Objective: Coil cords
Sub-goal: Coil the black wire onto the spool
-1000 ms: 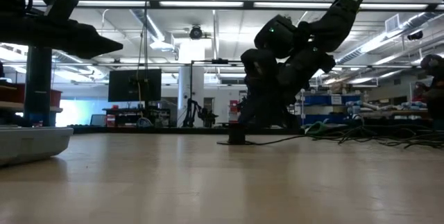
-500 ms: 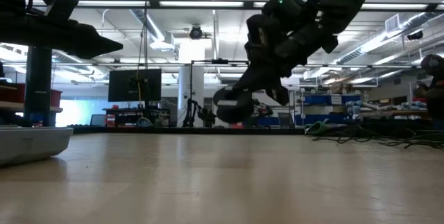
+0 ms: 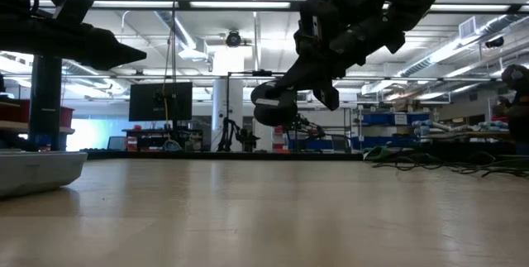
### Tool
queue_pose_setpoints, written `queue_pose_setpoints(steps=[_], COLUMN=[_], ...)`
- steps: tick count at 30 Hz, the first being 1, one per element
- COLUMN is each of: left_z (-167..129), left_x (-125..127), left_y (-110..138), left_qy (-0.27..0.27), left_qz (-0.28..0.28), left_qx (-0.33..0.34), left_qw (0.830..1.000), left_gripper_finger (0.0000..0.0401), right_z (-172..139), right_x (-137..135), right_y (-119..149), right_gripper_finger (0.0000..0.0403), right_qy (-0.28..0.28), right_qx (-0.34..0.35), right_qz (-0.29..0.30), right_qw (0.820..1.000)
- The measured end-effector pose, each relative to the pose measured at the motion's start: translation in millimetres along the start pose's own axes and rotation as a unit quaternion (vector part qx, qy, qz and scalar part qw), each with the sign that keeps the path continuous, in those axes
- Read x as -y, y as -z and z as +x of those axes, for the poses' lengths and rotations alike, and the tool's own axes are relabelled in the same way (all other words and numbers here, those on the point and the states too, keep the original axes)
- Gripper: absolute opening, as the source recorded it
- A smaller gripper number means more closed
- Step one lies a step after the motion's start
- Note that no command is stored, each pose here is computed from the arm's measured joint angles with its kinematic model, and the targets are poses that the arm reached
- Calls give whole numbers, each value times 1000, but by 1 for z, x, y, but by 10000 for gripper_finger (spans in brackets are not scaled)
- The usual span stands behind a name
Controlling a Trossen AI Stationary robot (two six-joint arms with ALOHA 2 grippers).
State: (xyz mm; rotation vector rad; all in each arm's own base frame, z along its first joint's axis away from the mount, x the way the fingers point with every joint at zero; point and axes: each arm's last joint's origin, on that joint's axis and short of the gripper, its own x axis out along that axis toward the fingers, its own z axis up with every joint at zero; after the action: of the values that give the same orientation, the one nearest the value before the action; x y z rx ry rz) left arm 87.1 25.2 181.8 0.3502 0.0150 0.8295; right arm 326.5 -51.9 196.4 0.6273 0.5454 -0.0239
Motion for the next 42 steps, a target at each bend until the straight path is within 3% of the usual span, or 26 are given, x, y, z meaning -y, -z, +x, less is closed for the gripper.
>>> queue_pose_setpoints(steps=[14, 17, 21, 25, 30, 42], left_z=[0, 0, 0, 0, 0, 0], left_x=[0, 0, 1, 0, 0, 0], left_y=[0, -1, -2, -3, -3, -3], left_qy=[0, 9, 24, 25, 26, 26], left_qz=[-4, -102, -289, -379, -414, -415], left_qx=[0, 6, 12, 12, 11, 11], left_qw=[1000, 995, 957, 925, 910, 909], left_gripper_finger=[355, 355, 355, 355, 355, 355], right_z=[7, 9, 12, 13, 13, 13], right_x=[-25, -34, -45, -51, -53, -52], right_y=[13, 19, 26, 31, 32, 32], right_gripper_finger=[2, 2, 2, 2, 2, 2], right_qy=[-34, -42, -35, -37, -33, -22], right_qx=[-16, -24, -22, -25, -23, -16], right_qz=[-28, -36, -46, -52, -53, -52], right_qw=[999, 998, 998, 998, 998, 998])
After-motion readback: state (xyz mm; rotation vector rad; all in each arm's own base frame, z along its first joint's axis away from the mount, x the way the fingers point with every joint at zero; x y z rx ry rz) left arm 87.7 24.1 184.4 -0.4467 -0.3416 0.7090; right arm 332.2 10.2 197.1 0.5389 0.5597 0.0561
